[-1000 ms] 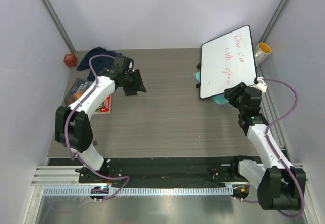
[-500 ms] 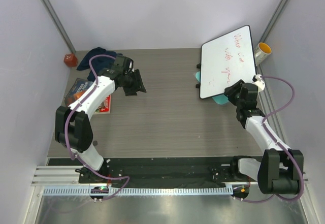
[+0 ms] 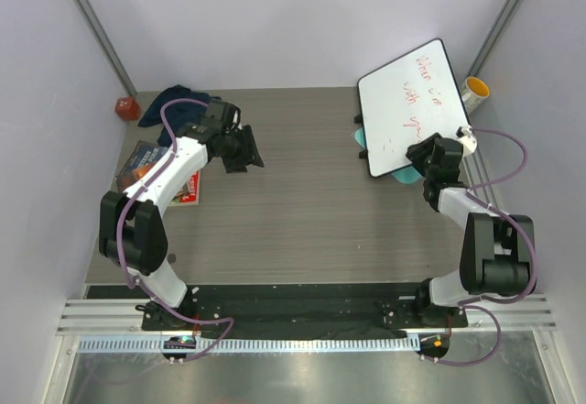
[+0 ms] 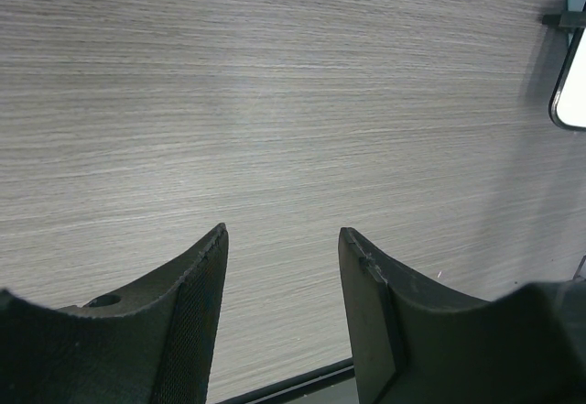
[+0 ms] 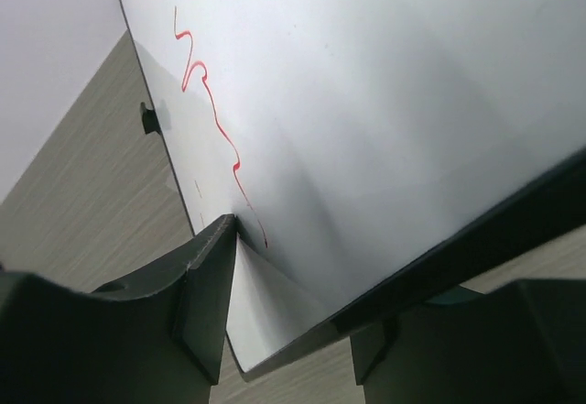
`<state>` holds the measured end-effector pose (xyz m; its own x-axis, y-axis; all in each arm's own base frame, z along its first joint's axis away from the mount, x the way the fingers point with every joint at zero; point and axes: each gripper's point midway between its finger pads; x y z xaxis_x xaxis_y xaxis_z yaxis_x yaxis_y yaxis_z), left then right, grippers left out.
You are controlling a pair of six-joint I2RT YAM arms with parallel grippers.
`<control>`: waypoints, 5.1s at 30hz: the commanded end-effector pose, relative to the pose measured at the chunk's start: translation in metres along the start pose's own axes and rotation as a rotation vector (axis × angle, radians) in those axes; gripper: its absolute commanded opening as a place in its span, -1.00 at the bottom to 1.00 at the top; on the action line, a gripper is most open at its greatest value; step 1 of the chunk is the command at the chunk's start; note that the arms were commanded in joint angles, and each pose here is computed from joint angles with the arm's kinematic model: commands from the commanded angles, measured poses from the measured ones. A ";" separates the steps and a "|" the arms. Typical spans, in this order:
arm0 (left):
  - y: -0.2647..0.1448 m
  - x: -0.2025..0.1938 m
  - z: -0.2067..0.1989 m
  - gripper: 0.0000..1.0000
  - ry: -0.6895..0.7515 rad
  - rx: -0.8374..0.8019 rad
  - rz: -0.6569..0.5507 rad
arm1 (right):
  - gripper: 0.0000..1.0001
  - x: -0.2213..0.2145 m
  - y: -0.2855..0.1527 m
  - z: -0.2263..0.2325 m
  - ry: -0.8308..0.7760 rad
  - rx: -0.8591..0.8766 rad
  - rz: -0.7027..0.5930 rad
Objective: Fold and stack the t-shirts
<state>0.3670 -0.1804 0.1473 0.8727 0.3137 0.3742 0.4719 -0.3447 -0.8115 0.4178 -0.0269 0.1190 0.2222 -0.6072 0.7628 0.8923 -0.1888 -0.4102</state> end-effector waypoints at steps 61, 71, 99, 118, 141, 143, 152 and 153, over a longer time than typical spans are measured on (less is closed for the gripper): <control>-0.011 0.013 -0.001 0.04 0.025 0.008 -0.054 | -0.97 -0.181 -0.100 0.160 -0.163 0.878 0.542; -0.014 0.013 -0.001 0.04 0.028 0.008 -0.059 | -0.97 -0.213 -0.122 0.172 -0.176 0.925 0.610; -0.025 0.018 -0.006 0.05 0.050 -0.016 -0.096 | -0.97 -0.177 -0.126 0.224 -0.331 0.891 0.595; -0.029 0.015 -0.004 0.06 0.051 -0.016 -0.094 | -0.97 -0.154 -0.060 0.132 -0.403 0.589 0.560; -0.022 0.015 -0.005 0.06 0.043 -0.017 -0.081 | -0.97 -0.183 -0.025 0.063 -0.459 0.292 0.741; -0.022 0.015 -0.004 0.06 0.043 -0.014 -0.082 | -0.97 -0.187 -0.020 0.069 -0.452 0.309 0.760; -0.022 0.016 -0.002 0.06 0.044 -0.004 -0.086 | -0.97 -0.206 -0.053 0.109 -0.507 0.409 0.761; -0.022 0.015 -0.003 0.06 0.043 -0.009 -0.083 | -0.97 -0.212 -0.058 0.104 -0.502 0.403 0.776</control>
<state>0.3668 -0.1727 0.1610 0.8517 0.3021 0.4282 0.5138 -0.3205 -0.7958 0.4522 0.1197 0.1151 0.5998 -0.4554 0.6579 0.7967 0.2637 -0.5438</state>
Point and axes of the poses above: each gripper's point midway between its finger pads, its own y axis out along the fingers, its own z axis along the line the jaws close on, x = y × z, and after that the axes turned 3 degrees about -y, right-handed
